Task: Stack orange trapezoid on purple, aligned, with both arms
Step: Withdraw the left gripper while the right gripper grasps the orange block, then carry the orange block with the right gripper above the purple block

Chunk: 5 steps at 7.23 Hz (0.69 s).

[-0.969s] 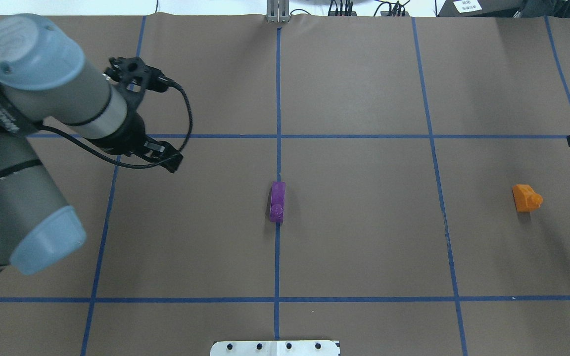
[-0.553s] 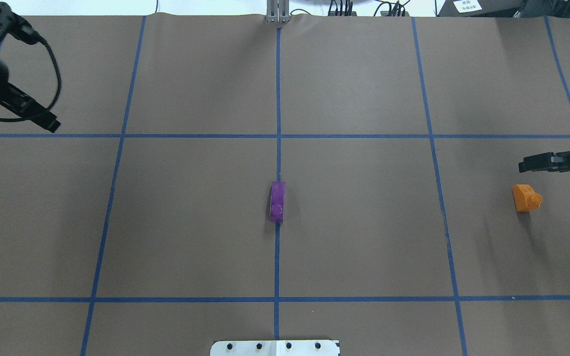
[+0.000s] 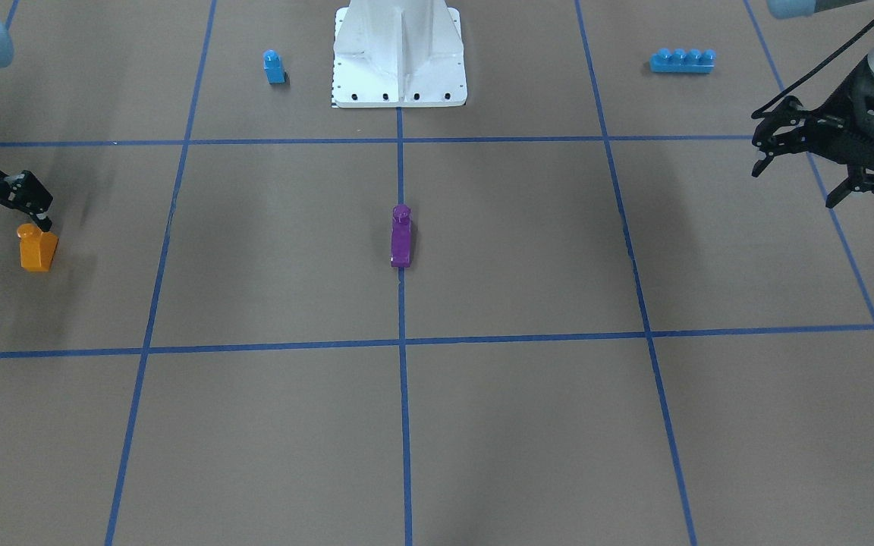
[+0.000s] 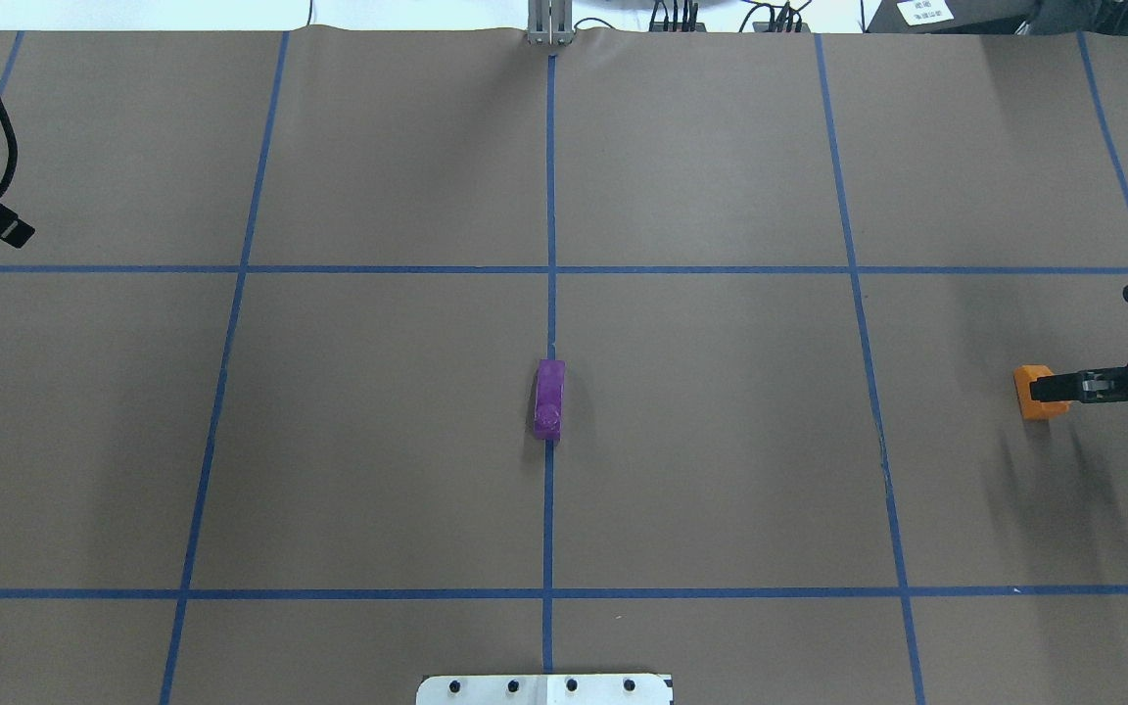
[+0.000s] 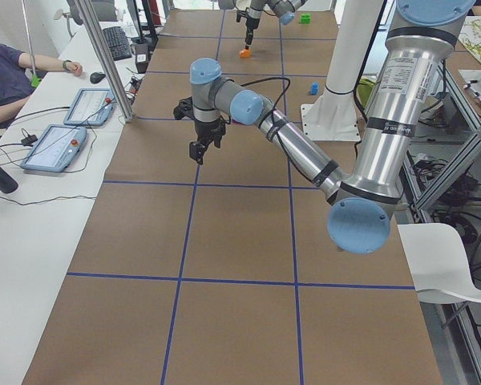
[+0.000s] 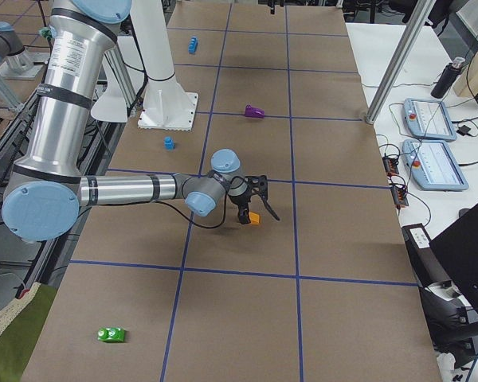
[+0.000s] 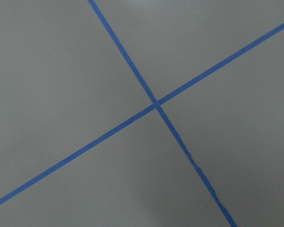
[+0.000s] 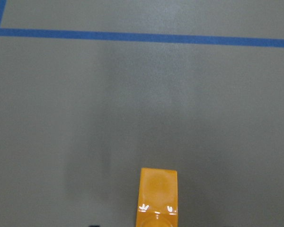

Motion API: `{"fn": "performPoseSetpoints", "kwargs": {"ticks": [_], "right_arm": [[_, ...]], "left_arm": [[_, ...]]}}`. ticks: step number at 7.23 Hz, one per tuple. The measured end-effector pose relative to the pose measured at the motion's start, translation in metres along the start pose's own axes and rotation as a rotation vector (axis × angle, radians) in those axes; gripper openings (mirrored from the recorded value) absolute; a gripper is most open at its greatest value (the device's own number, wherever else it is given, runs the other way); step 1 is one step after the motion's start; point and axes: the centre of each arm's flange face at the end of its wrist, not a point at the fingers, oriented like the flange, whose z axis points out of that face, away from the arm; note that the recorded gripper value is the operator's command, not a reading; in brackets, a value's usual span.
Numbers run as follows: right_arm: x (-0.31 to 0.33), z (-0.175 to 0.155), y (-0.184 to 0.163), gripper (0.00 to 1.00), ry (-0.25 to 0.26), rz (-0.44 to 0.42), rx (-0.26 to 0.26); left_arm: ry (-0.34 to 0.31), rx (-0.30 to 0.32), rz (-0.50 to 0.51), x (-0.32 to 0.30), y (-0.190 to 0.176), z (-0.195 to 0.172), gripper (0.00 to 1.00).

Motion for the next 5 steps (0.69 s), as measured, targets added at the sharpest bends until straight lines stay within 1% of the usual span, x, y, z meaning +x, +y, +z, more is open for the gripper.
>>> {"fn": "performPoseSetpoints", "kwargs": {"ticks": [4,5], "right_arm": [[-0.002,0.014,0.006,0.61,0.007,-0.013,-0.023],[-0.003,0.018,0.005,0.52,0.008,-0.014,-0.025]], "left_arm": [[0.0,0.0,-0.002,0.0,0.0,0.0,1.0],[0.0,0.0,-0.003,0.0,0.0,0.0,1.0]]}}
